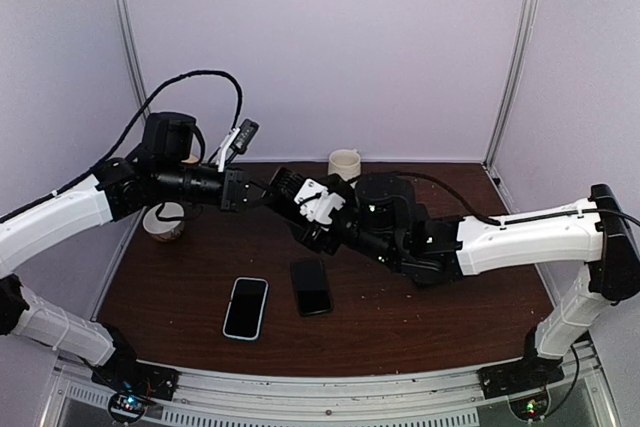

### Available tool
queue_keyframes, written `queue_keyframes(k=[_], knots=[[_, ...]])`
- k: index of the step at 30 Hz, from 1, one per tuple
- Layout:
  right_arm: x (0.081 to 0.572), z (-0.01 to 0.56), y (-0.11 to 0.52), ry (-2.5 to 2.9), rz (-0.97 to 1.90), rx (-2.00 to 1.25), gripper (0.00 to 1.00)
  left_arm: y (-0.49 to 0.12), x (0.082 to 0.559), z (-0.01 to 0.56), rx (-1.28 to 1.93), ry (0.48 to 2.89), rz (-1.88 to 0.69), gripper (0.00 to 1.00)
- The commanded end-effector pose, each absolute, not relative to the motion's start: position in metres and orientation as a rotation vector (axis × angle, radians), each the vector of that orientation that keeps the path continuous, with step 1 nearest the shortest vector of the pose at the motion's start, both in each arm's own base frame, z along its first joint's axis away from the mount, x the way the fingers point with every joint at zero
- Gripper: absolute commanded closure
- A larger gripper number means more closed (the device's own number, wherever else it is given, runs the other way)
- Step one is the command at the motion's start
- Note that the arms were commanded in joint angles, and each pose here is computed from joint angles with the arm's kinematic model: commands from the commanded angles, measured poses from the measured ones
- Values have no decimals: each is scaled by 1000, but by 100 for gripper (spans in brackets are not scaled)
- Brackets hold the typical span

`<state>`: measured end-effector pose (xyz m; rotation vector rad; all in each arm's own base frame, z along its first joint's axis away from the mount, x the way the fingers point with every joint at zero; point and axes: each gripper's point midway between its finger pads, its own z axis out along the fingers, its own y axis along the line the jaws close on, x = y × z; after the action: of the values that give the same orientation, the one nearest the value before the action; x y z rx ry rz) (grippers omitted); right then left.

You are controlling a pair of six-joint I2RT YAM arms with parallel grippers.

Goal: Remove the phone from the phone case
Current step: Pass from the left arm to the right

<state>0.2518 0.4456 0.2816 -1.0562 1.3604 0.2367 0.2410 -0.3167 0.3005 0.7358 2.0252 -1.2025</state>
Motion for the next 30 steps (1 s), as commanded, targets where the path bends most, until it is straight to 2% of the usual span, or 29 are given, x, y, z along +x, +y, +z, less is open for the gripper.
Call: queue_keyframes(k=[1,4,6,9,12,18,30], knots=[[256,298,450,1335,234,-1020,30,-319,240,338,751,1864,-1249,100],[257,298,448,1333,219,-1012,37,-319,239,338,751,1862,-1261,100],[259,296,447,1337,207,-1007,39,-319,239,339,751,1861,-1268,100],[260,294,447,1347,207,-1003,33,-319,238,339,749,1859,-1275,100],[261,290,446,1356,199,-994,19,-319,238,338,749,1860,-1278,100],[264,284,447,1354,176,-997,17,-319,243,330,748,1883,-1247,100],[264,286,442,1367,174,-978,35,-318,248,324,737,1907,-1219,100]])
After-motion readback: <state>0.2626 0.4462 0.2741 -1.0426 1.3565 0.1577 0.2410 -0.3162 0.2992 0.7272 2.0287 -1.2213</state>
